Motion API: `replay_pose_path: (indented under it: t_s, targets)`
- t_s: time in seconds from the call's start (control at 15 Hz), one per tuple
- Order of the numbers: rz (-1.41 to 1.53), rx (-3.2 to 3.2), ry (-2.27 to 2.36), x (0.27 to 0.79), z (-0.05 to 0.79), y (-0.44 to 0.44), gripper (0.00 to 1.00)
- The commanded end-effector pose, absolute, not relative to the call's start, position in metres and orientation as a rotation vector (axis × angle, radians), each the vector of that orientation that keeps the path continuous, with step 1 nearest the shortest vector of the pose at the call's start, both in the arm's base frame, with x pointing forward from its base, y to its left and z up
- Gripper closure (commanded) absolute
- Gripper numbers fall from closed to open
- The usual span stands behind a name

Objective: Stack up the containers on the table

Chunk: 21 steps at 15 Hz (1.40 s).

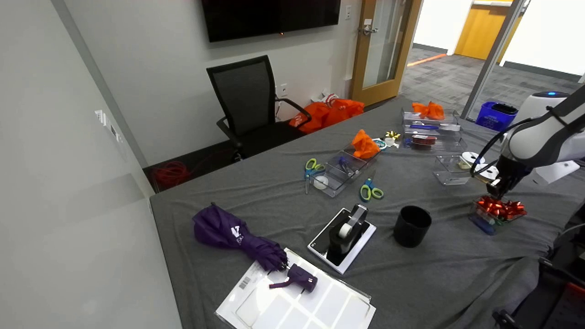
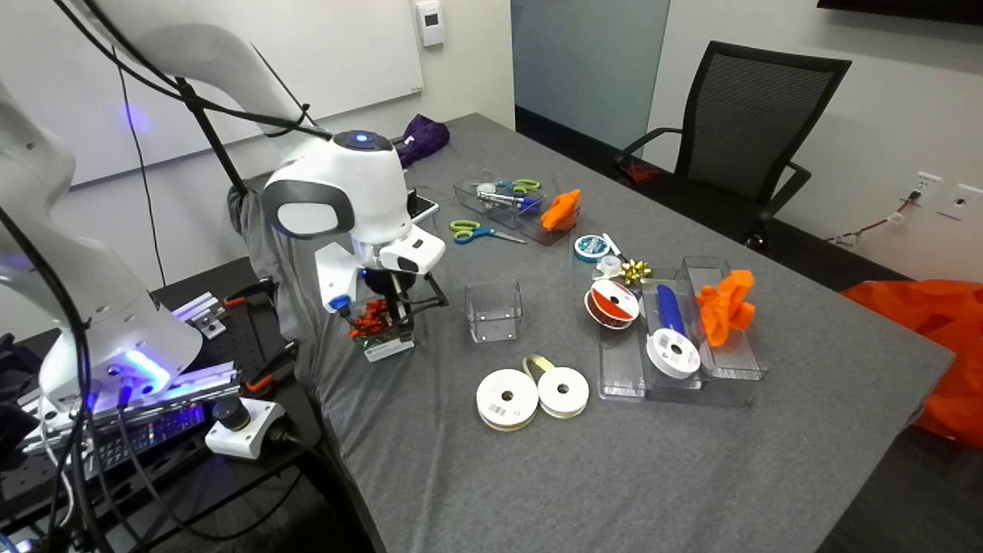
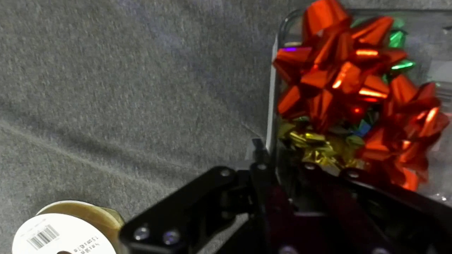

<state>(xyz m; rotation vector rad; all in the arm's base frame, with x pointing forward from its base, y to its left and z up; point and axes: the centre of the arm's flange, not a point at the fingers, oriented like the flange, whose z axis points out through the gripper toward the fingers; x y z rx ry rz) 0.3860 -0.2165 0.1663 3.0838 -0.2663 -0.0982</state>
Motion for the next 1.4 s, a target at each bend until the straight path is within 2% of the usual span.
replay_pose_path:
  t_s: [0.0, 0.67, 1.33]
  targets:
    - [-0.037, 3.155, -0.253, 0.386, 0.177, -0.222, 1.00]
    - [0.113, 3.301, -0.396, 0.421, 0.240, -0.206, 0.99]
    - [0.118, 3.171, -0.920, 0.497, 0.307, -0.233, 0.99]
